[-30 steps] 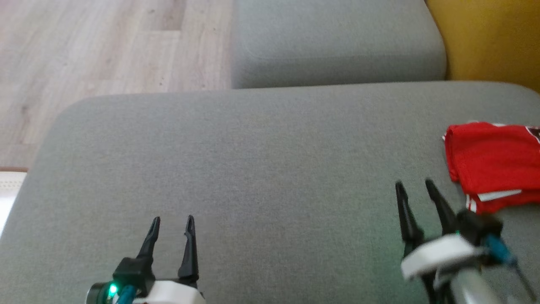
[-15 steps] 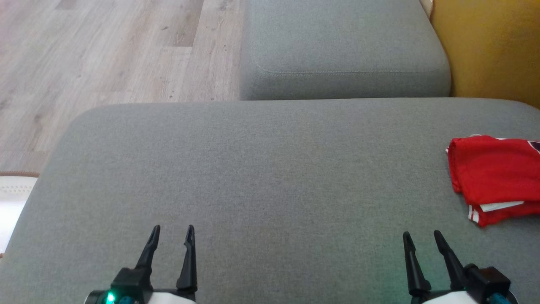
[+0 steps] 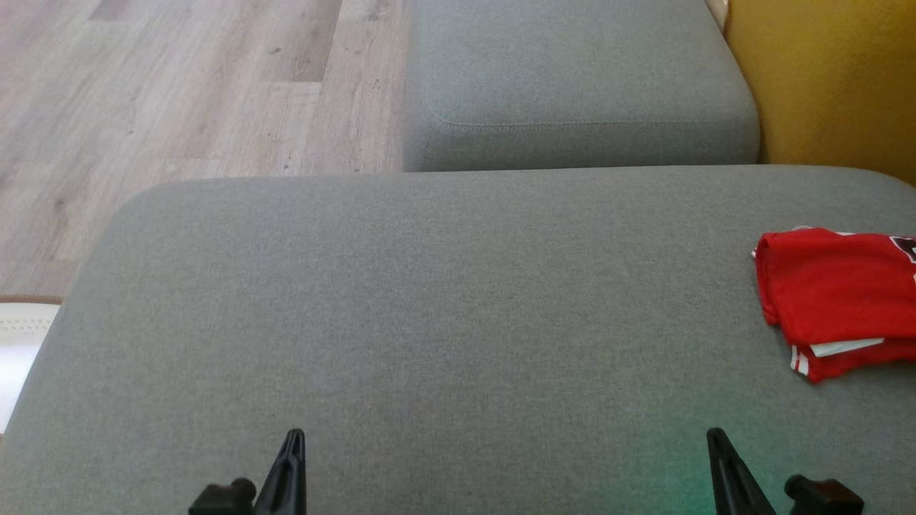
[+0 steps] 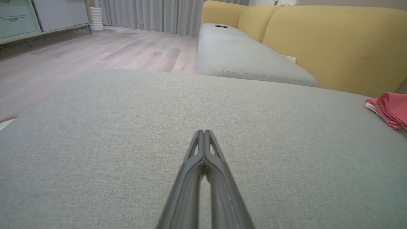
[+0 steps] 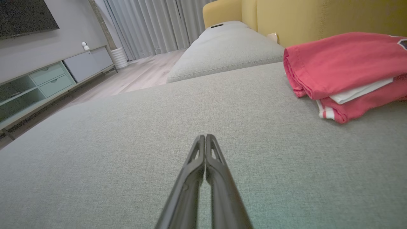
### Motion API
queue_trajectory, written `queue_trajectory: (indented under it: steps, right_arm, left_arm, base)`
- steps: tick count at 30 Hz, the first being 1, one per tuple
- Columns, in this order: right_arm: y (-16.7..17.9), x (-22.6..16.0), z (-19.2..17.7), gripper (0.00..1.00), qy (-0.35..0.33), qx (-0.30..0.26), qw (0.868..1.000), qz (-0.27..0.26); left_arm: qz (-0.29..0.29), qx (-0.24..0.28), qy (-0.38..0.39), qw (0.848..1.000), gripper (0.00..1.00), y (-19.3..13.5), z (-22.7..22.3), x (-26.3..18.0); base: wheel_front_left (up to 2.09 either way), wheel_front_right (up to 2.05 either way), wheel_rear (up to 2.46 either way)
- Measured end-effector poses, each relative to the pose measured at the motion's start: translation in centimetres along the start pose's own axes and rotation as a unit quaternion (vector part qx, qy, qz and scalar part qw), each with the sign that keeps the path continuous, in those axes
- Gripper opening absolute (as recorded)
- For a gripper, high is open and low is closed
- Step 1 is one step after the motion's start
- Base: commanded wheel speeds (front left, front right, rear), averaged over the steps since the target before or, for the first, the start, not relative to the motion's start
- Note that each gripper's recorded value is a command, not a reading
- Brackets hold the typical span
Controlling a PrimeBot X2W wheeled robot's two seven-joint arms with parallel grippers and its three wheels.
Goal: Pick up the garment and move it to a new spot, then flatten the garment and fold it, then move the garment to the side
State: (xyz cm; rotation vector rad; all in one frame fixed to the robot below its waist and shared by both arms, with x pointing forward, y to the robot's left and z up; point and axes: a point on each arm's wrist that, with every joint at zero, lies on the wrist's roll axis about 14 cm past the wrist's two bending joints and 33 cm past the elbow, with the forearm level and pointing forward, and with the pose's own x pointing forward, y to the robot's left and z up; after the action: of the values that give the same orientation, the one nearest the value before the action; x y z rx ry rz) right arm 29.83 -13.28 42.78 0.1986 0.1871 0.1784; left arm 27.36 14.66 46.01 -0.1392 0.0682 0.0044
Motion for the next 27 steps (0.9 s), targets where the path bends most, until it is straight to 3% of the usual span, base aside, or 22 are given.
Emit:
queue_trajectory:
  steps: [27]
  right_arm:
    - [-2.0, 1.1, 1.1, 0.00, -0.012, 0.153, 0.987, -0.045]
  left_arm:
    - [0.021, -0.156, 0.038, 0.987, 0.00, 1.1, -0.8, 1.7]
  base:
    - [0.00, 0.00, 0.00]
